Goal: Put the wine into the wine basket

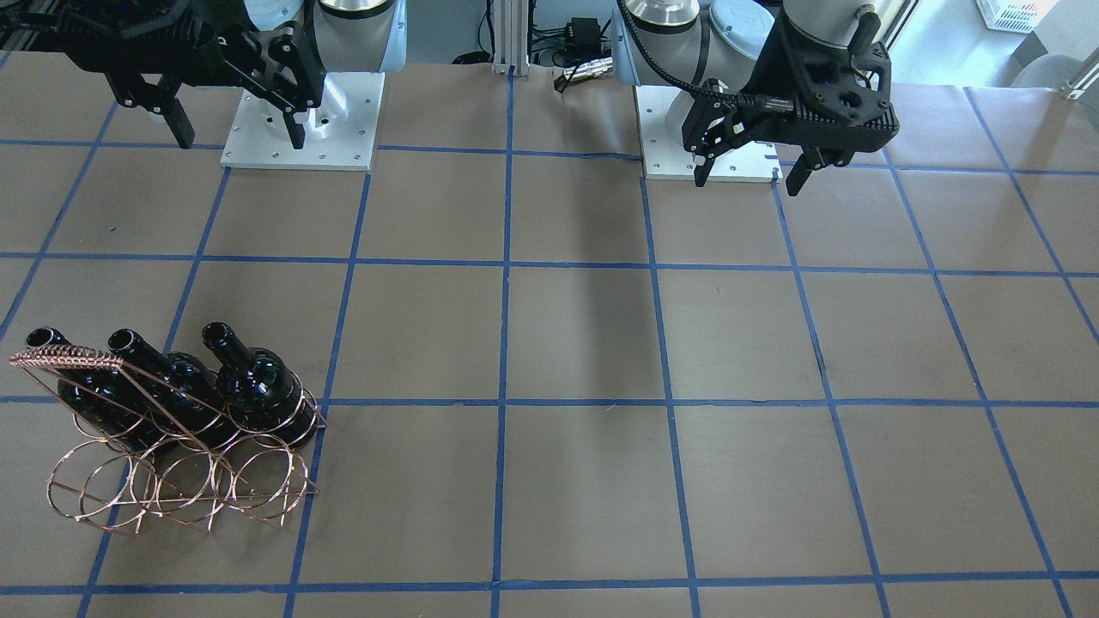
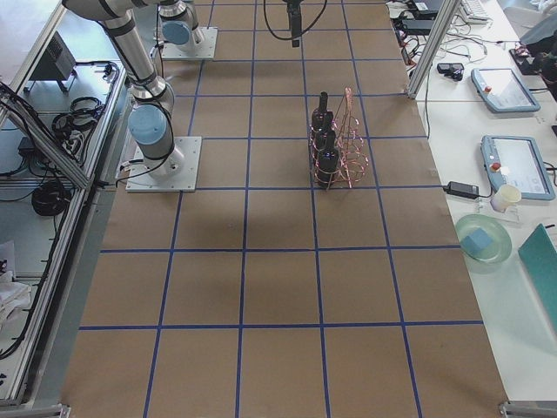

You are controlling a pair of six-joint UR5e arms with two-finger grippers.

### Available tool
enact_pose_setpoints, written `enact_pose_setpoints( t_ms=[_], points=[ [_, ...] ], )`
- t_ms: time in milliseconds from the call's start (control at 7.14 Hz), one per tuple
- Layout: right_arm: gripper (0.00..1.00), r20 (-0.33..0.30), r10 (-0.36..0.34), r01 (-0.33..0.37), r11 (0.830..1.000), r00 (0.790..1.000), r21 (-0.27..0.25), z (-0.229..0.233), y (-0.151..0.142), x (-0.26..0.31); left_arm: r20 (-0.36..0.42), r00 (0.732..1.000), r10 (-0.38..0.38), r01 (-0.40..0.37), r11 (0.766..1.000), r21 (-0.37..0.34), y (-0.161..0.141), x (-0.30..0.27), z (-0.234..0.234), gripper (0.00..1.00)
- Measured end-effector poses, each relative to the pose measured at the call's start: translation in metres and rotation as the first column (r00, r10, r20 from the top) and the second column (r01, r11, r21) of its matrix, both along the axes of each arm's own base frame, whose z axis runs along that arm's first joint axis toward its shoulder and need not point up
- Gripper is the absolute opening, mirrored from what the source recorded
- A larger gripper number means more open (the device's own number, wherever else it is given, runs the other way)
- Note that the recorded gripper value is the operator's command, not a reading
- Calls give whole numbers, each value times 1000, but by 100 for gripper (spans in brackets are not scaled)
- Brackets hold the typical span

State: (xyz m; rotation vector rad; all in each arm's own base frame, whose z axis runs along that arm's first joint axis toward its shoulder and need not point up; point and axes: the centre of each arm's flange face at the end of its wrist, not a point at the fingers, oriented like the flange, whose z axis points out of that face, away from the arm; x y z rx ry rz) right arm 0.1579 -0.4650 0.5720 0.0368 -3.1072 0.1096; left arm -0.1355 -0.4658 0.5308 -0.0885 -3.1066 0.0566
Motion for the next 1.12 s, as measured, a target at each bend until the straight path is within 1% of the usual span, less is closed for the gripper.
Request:
enact_pose_setpoints(
  t_ms=[280, 420, 1121],
  points=[
    [100, 22, -104, 104, 995, 994, 11, -3, 3, 2, -3, 1000, -2, 2, 1000, 0, 0, -1, 0, 100],
    [100, 27, -127, 127, 992, 991, 14, -3, 4, 3, -3, 1000, -3, 3, 1000, 0, 0, -1, 0, 100],
    [100, 29, -132, 132, 991, 991, 17, -3, 5, 2, -2, 1000, 0, 0, 1000, -4, 0, 0, 0, 100]
  ],
)
